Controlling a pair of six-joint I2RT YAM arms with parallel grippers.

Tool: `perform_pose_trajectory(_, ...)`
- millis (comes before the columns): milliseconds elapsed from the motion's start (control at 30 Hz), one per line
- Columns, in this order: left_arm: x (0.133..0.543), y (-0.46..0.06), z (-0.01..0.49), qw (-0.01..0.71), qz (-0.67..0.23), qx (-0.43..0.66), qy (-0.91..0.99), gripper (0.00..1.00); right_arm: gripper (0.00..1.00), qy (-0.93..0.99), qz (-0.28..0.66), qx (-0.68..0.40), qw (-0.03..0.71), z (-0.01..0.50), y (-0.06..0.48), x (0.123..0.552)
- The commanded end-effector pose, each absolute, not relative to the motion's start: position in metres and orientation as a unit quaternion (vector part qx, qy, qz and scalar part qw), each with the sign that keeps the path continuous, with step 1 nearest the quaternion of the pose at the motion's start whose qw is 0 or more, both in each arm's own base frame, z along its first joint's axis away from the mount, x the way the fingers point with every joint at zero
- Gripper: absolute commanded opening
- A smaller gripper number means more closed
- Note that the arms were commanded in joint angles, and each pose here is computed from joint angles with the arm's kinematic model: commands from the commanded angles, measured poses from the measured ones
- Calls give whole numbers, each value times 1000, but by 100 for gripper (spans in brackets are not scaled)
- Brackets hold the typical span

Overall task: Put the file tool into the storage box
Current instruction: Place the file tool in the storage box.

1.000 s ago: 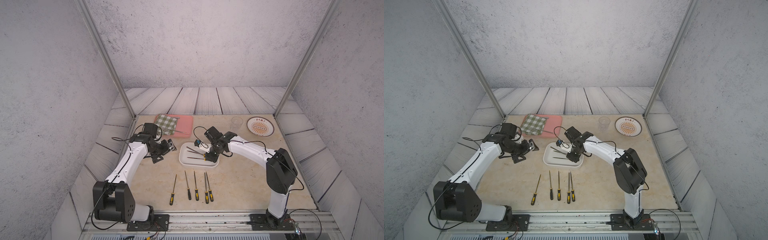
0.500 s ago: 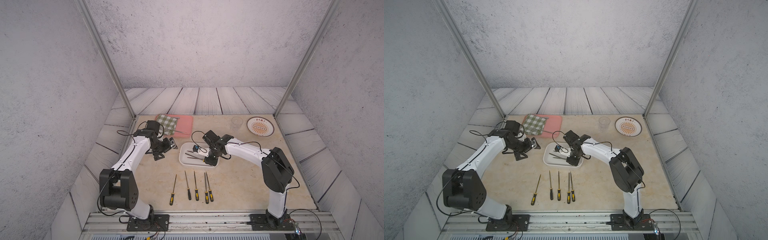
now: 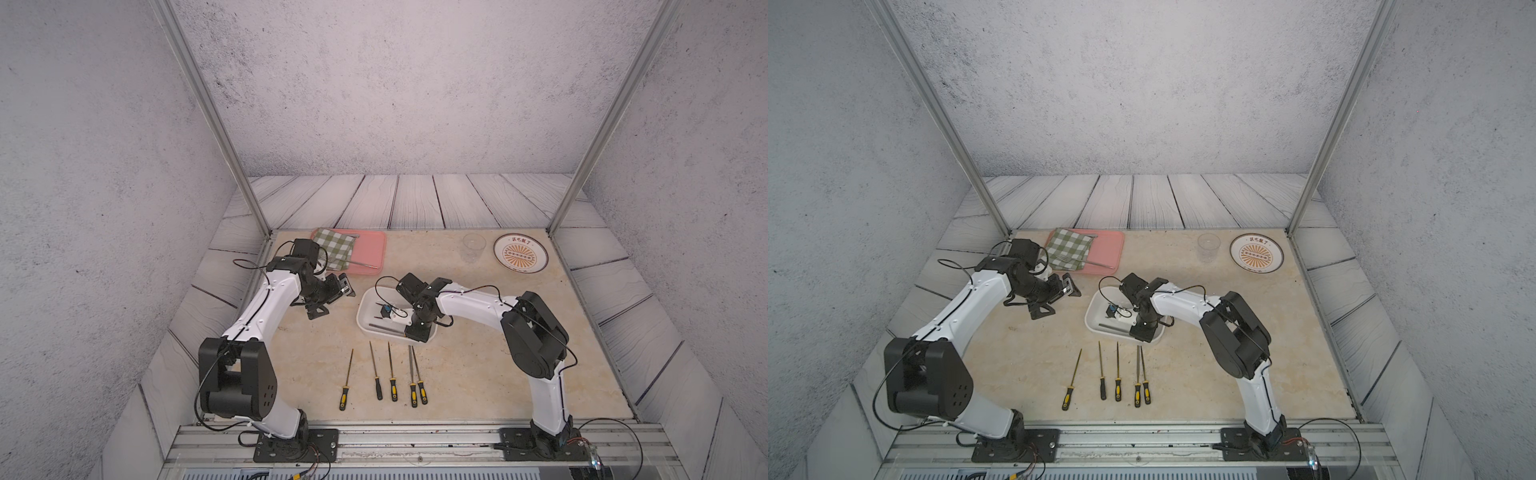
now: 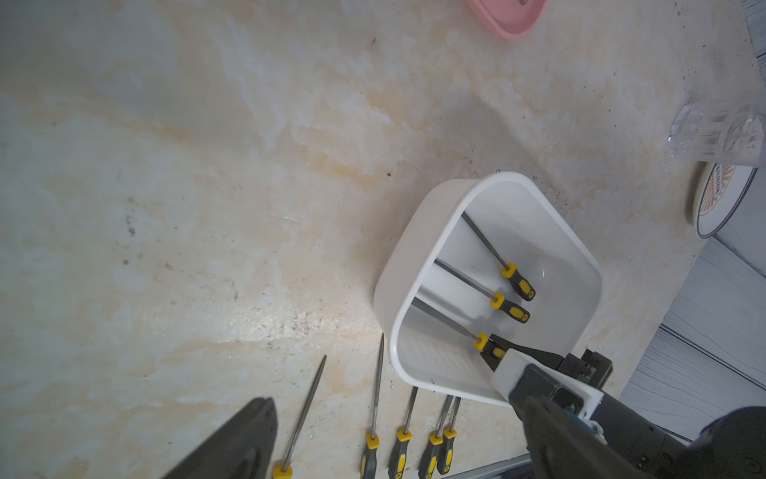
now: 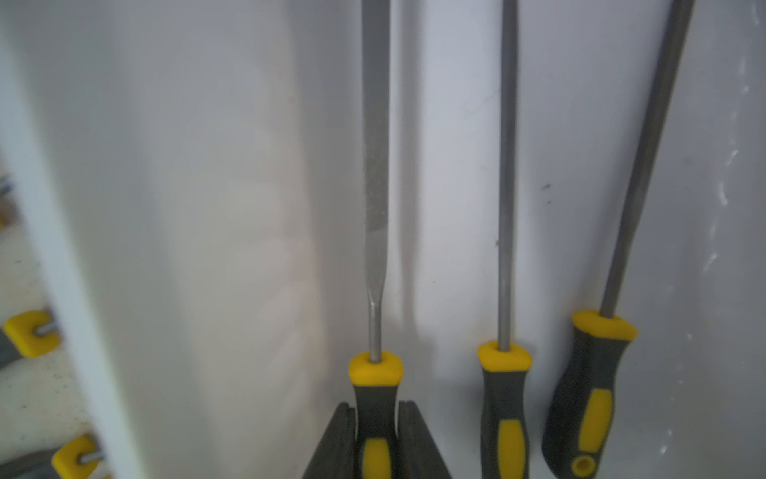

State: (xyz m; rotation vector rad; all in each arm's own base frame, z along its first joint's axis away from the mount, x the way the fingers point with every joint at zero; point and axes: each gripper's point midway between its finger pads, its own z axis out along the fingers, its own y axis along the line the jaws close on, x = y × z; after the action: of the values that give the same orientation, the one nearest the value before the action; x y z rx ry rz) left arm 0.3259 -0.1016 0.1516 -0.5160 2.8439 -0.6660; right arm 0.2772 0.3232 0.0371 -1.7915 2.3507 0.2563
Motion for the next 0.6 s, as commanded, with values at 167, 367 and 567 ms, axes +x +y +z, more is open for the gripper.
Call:
perform_pose_trajectory(167, 316, -100, 157, 88, -225, -161, 957, 98, 36, 806, 76, -581, 82, 39, 332, 289)
perform_pose_trajectory(367, 316, -99, 161, 96, -225, -159, 957, 98, 45, 814, 73, -568, 93, 50, 336, 295)
perform_pose_trajectory(567, 320, -93, 163, 106, -208, -156, 960, 98, 46, 842, 81, -510, 158, 82, 341, 313)
